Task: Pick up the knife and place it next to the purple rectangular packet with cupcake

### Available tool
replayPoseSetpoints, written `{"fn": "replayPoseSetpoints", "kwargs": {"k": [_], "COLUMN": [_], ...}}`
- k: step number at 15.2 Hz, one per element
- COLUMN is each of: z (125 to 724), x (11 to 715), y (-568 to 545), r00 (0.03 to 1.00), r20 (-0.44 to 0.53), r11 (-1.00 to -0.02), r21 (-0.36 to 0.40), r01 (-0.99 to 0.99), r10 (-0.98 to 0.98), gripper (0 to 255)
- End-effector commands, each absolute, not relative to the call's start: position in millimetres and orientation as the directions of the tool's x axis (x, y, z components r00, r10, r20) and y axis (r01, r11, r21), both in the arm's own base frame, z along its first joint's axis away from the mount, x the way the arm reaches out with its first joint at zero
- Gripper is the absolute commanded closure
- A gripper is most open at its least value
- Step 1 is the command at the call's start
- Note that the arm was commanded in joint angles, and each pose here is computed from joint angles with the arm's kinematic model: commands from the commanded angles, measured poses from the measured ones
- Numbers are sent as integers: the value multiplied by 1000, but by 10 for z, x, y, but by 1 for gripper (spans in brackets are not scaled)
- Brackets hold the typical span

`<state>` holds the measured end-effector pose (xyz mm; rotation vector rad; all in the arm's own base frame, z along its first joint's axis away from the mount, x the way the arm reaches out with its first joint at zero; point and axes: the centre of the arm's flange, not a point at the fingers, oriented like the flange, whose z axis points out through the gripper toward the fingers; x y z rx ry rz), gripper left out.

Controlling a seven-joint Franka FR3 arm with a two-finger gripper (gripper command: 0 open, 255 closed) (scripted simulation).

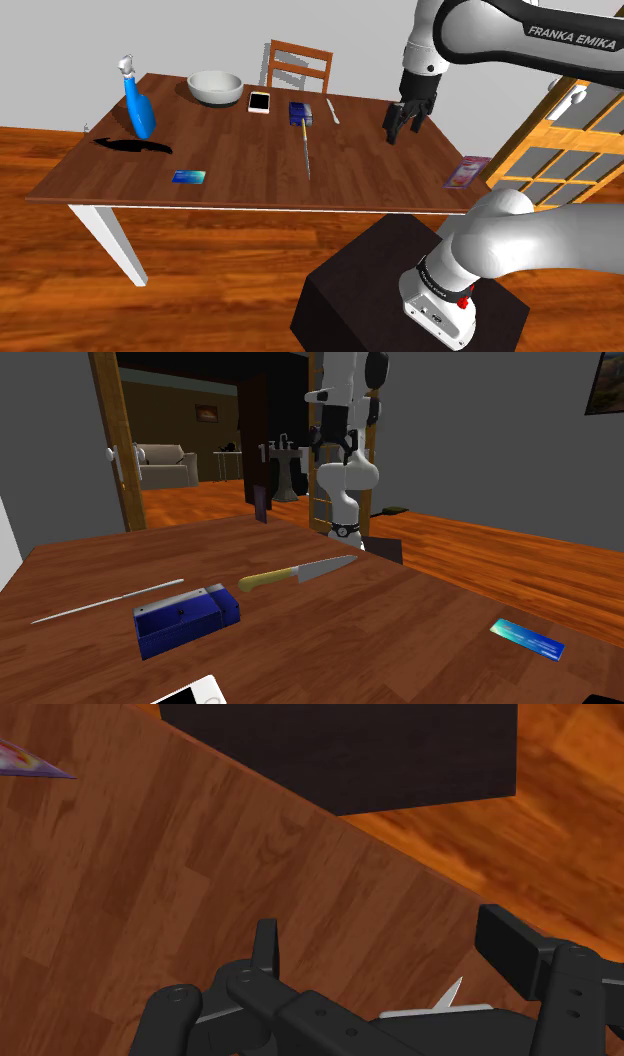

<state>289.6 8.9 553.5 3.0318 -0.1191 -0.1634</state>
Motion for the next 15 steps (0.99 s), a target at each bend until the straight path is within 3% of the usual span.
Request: {"fn": "replayPoseSetpoints", "kwargs": {"k": [1,15], "z": [5535,4528], "x": [2896,4312], "y": [89,306], "r00": [991,939], "r20": [-103,-33], "r11": [-992,-938], "r21": [107,62], "r01": [-73,-340], "r10": [-84,-343], "gripper": [0,0]}}
